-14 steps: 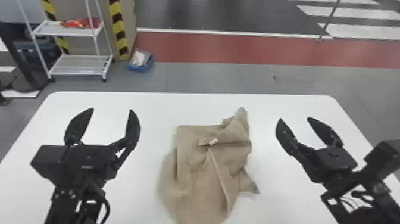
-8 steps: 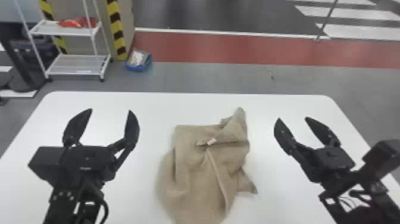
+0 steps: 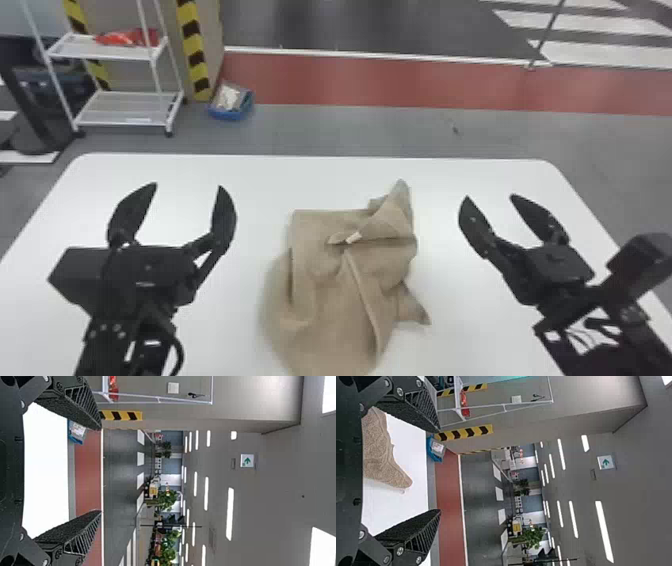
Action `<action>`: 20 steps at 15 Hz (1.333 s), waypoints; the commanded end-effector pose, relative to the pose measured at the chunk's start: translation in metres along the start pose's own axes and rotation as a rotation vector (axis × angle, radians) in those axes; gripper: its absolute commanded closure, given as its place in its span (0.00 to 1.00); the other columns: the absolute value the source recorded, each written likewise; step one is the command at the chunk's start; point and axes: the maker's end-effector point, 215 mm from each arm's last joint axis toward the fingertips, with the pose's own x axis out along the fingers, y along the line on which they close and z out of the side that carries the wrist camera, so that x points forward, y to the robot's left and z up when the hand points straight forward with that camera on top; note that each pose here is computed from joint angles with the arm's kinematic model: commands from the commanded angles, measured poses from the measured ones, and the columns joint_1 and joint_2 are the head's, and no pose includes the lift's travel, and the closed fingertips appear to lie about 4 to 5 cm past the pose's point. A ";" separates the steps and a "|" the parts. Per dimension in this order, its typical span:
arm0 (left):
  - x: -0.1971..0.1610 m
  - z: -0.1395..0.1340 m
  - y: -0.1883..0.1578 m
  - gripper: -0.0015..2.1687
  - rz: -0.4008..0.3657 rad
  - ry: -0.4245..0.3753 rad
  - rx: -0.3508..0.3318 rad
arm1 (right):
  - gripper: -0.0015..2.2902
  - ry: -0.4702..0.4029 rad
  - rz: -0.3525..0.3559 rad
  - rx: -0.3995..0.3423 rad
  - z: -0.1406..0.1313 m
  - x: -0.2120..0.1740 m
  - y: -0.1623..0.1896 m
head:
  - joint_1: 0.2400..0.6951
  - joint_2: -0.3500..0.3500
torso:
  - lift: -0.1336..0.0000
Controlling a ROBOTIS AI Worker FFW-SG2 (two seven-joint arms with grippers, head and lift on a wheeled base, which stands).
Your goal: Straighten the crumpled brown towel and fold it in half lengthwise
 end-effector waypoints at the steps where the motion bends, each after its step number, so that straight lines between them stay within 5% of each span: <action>1: 0.000 -0.004 0.001 0.07 0.000 0.005 0.003 | 0.08 0.003 0.004 0.001 -0.002 0.003 0.002 | 1.00 0.36 | 0.07; 5: 0.000 -0.016 0.004 0.07 -0.002 0.018 0.017 | 0.10 0.039 0.056 0.010 -0.020 0.024 0.029 | 1.00 0.38 | 0.07; 7: 0.000 -0.016 0.006 0.07 0.001 0.017 0.014 | 0.10 0.124 0.112 0.018 -0.046 0.046 0.060 | 1.00 0.41 | 0.07; 12: -0.002 -0.008 0.011 0.07 0.002 -0.014 0.013 | 0.14 0.378 0.251 -0.098 -0.107 0.097 0.143 | 1.00 0.58 | 0.07; 20: -0.002 -0.009 0.011 0.07 0.002 -0.012 0.011 | 0.14 0.505 0.217 -0.169 -0.149 0.081 0.135 | 1.00 0.66 | 0.07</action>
